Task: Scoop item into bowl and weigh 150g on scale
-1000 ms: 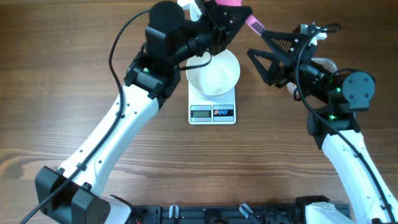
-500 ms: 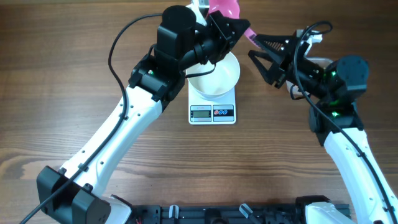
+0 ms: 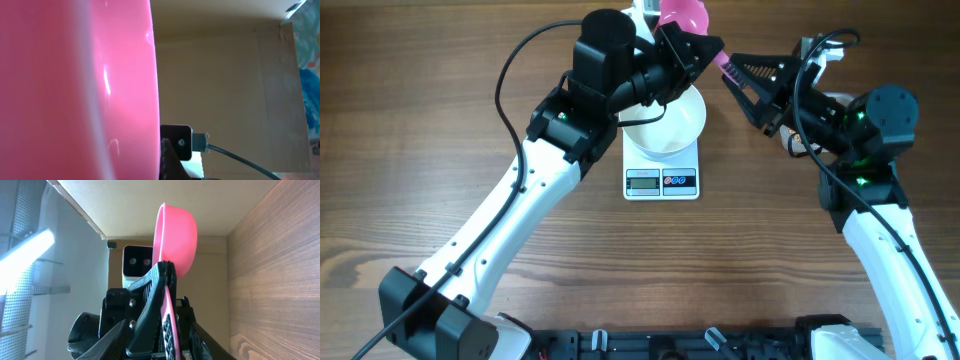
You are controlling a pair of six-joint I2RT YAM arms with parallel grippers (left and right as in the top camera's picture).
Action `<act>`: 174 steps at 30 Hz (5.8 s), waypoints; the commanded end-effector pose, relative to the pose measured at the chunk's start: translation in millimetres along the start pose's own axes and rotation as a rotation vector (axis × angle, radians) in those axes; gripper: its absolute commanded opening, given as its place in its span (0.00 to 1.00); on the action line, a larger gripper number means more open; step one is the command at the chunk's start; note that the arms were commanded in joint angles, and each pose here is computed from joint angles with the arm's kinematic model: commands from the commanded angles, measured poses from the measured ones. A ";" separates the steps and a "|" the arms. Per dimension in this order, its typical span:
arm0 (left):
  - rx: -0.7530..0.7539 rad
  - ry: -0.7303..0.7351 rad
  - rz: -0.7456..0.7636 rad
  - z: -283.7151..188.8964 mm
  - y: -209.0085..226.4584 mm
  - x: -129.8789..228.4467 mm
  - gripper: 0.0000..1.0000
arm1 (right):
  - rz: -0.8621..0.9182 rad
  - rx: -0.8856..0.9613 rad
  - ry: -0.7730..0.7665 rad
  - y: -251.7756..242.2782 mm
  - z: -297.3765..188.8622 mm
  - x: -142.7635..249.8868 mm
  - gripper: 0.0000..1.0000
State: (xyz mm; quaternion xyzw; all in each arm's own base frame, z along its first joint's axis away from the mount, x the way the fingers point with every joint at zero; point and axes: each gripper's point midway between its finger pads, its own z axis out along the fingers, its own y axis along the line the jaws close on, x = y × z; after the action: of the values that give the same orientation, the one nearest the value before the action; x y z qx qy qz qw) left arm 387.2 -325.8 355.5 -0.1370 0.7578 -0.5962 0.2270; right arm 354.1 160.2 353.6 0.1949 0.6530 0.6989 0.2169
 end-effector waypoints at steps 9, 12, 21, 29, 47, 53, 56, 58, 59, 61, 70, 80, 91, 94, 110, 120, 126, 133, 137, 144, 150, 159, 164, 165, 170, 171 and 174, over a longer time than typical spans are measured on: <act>0.025 0.048 0.007 0.3 -6.5 9.1 0.04 | -0.028 -0.024 -0.008 14.3 1.0 -0.7 0.37; 0.024 0.051 -0.031 0.2 -6.6 9.6 0.04 | -0.008 -0.024 -0.009 14.3 1.0 -0.9 0.36; 0.028 0.066 -0.038 0.1 -7.3 12.2 0.04 | 0.006 -0.025 -0.012 14.4 1.0 -1.4 0.31; 0.030 0.074 -0.042 0.0 -7.6 13.6 0.04 | 0.022 -0.025 -0.012 14.3 1.0 -1.4 0.25; 0.038 0.078 -0.039 -0.1 -9.6 14.1 0.04 | 0.049 -0.023 0.007 14.0 1.0 1.9 0.14; 0.048 0.076 -0.033 -0.2 -12.0 13.4 0.04 | 0.051 -0.022 0.012 13.8 1.0 2.6 0.14; 0.047 0.076 -0.033 -0.1 -11.8 13.4 0.04 | 0.051 -0.021 0.015 13.7 1.0 3.1 0.14; 0.047 0.076 -0.033 -0.2 -12.0 13.4 0.04 | 0.051 -0.021 0.014 13.8 1.0 3.1 0.14; 0.047 0.076 -0.033 -0.1 -11.8 13.4 0.04 | 0.051 -0.021 0.014 13.8 1.0 3.1 0.14; 0.047 0.075 -0.033 -0.1 -11.9 13.3 0.04 | 0.060 -0.021 0.015 13.8 1.0 3.1 0.14; 0.047 0.075 -0.033 -0.1 -11.8 13.4 0.04 | 0.075 -0.021 0.019 13.8 1.0 3.9 0.08; 0.045 0.069 -0.033 0.1 -11.4 12.2 0.04 | 0.081 -0.018 0.038 13.4 0.9 7.1 0.07; 0.045 0.069 -0.033 0.2 -11.3 12.1 0.04 | 0.103 -0.015 0.057 13.2 0.8 10.3 0.10; 0.045 0.069 -0.033 0.2 -11.3 12.1 0.04 | 0.102 -0.014 0.060 13.0 0.8 10.9 0.10; 0.045 0.070 -0.033 0.1 -11.3 12.3 0.29 | 0.072 -0.017 0.048 13.2 0.9 8.8 0.04; 0.026 0.073 0.050 0.2 -5.7 13.6 0.85 | -0.006 0.027 -0.123 1.0 -15.2 -30.8 0.05; 0.009 0.070 0.200 -4.1 -1.6 12.1 1.00 | -0.126 0.110 -0.220 1.2 -42.9 -62.4 0.05; -0.228 -0.067 0.304 -53.8 30.5 -23.3 0.99 | -0.408 0.519 -0.403 3.2 -90.8 -95.7 0.05; -0.518 -0.088 0.374 -105.8 65.2 -32.1 0.99 | -0.615 0.782 -0.460 23.7 -125.5 -97.8 0.05; -0.675 0.086 0.388 -133.3 97.6 -2.1 1.00 | -0.709 1.041 -0.280 -12.0 -152.6 -78.4 0.04; -0.743 0.216 0.395 -139.1 116.0 25.5 0.82 | -0.581 1.226 -0.232 -48.9 -179.0 -72.0 0.04; -0.897 0.417 0.364 -127.7 171.2 73.6 0.04 | -0.597 1.231 -0.254 -46.4 -179.5 -77.8 0.04; -0.893 0.490 0.418 -91.2 211.0 102.3 0.04 | -0.609 1.265 -0.283 -46.3 -184.7 -84.6 0.04; -0.895 0.490 0.426 -86.6 217.9 103.8 0.04 | -0.610 1.283 -0.292 -46.8 -187.7 -86.5 0.04; -0.988 0.443 0.402 -69.0 263.9 108.6 0.04 | -0.692 1.365 -0.223 -55.6 -194.1 -94.8 0.04; -1.015 0.417 0.392 -69.1 271.1 105.3 0.04 | -0.713 1.372 -0.200 -57.0 -193.9 -95.3 0.04; -1.055 0.389 0.394 -64.6 287.0 100.9 0.04 | -0.728 1.380 -0.177 -59.5 -193.6 -96.4 0.04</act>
State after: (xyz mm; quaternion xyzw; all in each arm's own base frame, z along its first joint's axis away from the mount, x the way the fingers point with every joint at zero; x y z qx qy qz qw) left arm 277.2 -257.8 91.4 0.0565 0.9852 -0.1404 0.0801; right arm 325.9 -44.6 282.5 0.1448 0.9380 0.0281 0.3137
